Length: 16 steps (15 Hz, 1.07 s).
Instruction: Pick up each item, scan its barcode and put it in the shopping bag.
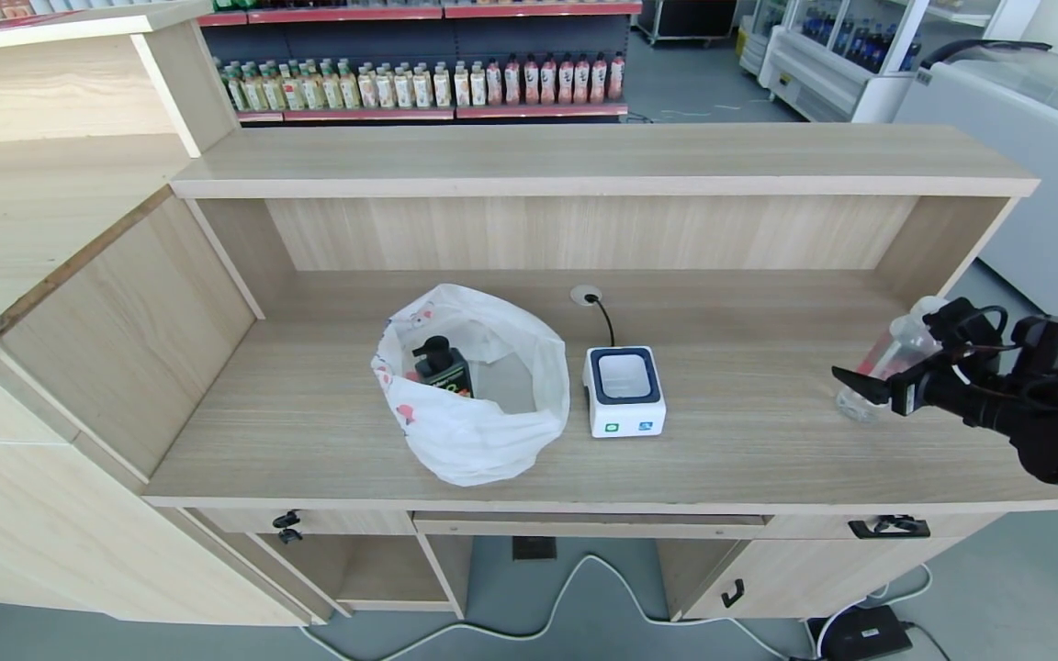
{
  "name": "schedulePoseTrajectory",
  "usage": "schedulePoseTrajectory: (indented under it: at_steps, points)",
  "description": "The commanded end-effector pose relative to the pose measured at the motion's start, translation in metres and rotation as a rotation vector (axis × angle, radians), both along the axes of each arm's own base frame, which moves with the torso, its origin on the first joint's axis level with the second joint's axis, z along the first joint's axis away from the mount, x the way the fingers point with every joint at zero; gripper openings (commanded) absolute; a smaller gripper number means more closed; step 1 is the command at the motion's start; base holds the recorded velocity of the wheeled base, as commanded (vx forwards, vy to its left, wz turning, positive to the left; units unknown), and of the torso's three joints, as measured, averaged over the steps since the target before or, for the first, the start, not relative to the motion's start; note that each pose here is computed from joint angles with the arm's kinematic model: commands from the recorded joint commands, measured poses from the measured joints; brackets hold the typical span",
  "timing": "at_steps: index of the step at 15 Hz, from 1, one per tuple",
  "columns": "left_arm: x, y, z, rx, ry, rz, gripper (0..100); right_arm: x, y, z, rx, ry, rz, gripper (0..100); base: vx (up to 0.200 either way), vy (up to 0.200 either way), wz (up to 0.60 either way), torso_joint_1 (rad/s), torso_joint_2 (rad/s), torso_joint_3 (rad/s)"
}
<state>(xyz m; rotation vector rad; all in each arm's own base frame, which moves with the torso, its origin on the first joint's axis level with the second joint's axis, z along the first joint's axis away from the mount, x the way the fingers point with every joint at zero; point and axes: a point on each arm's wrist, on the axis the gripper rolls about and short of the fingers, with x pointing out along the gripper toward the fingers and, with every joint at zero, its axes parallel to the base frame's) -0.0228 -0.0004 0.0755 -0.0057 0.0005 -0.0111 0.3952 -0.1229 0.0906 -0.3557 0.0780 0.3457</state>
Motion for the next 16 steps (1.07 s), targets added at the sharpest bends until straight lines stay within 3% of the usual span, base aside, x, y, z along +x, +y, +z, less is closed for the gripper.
schedulePoseTrajectory:
  at_steps: [1, 13, 16]
  points:
    - [0.000, 0.000, 0.000, 0.000, 0.000, 0.000, 100, 0.002, -0.001, -0.004, 0.001, 0.002, 0.000, 0, 0.000, 0.000, 0.00, 0.000, 0.00, 0.000]
    - [0.000, 0.000, 0.000, 0.000, 0.000, 0.000, 100, 0.005, -0.011, 0.001, 0.013, -0.022, -0.022, 0, 0.000, 0.000, 0.00, 0.000, 0.00, 0.000]
    - [0.000, 0.000, 0.000, 0.000, 0.000, 0.000, 100, -0.002, -0.004, 0.030, 0.081, -0.047, -0.023, 0, 0.000, 0.000, 0.00, 0.000, 0.00, 0.000]
